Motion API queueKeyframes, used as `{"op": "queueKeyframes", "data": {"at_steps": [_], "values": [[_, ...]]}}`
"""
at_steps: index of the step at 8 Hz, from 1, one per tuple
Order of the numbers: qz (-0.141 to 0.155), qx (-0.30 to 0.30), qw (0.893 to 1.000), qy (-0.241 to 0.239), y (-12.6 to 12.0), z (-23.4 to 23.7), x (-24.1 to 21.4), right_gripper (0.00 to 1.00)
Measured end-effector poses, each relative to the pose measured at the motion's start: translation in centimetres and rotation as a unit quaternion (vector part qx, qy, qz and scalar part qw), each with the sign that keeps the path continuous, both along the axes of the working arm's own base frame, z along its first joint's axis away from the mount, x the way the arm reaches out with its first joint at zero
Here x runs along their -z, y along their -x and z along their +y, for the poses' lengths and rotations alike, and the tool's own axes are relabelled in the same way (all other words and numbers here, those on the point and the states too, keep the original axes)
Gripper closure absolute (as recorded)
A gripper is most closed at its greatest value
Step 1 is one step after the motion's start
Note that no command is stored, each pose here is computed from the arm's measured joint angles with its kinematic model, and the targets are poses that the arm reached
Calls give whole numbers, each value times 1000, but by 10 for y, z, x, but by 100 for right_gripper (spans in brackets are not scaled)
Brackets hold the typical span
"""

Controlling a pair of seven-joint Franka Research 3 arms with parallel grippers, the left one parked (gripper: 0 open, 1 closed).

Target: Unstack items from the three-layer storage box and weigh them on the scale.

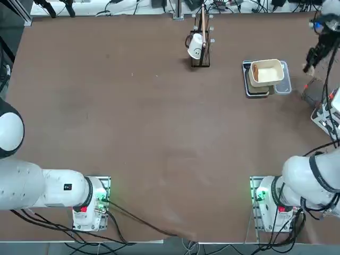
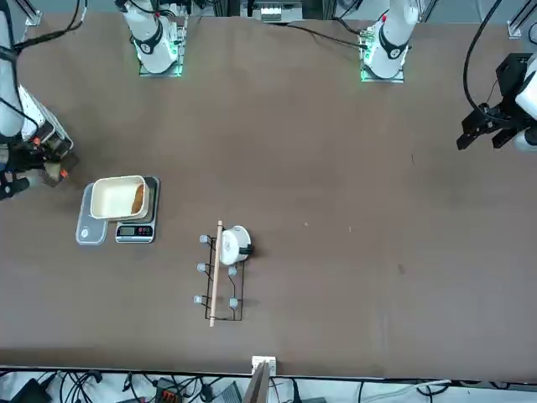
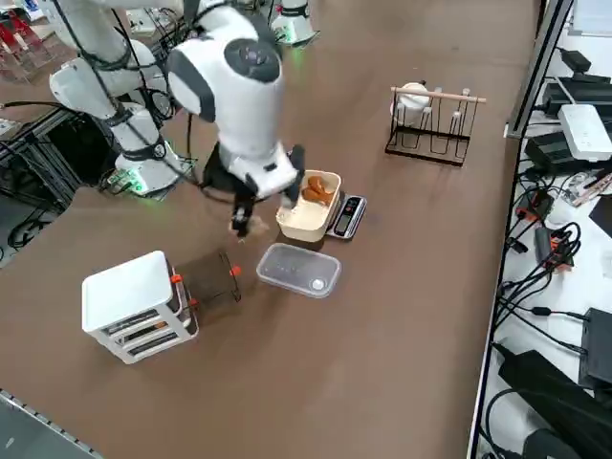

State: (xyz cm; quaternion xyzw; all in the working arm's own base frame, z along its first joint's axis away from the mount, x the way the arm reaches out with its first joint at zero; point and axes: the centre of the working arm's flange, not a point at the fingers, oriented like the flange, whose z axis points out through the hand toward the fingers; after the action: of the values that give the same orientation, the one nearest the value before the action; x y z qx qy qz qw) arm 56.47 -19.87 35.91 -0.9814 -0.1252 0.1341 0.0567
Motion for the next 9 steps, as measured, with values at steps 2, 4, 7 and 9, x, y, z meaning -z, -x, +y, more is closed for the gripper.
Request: {"op": "queueKeyframes", "data": {"at_steps": [2, 4, 7, 9], "values": [[11, 63, 998, -9, -19, 54, 22, 55], [28, 74, 997, 1, -30, 99, 43, 43], [23, 83, 996, 7, -31, 88, 37, 0], [30, 50, 997, 51, -25, 67, 26, 8]]}}
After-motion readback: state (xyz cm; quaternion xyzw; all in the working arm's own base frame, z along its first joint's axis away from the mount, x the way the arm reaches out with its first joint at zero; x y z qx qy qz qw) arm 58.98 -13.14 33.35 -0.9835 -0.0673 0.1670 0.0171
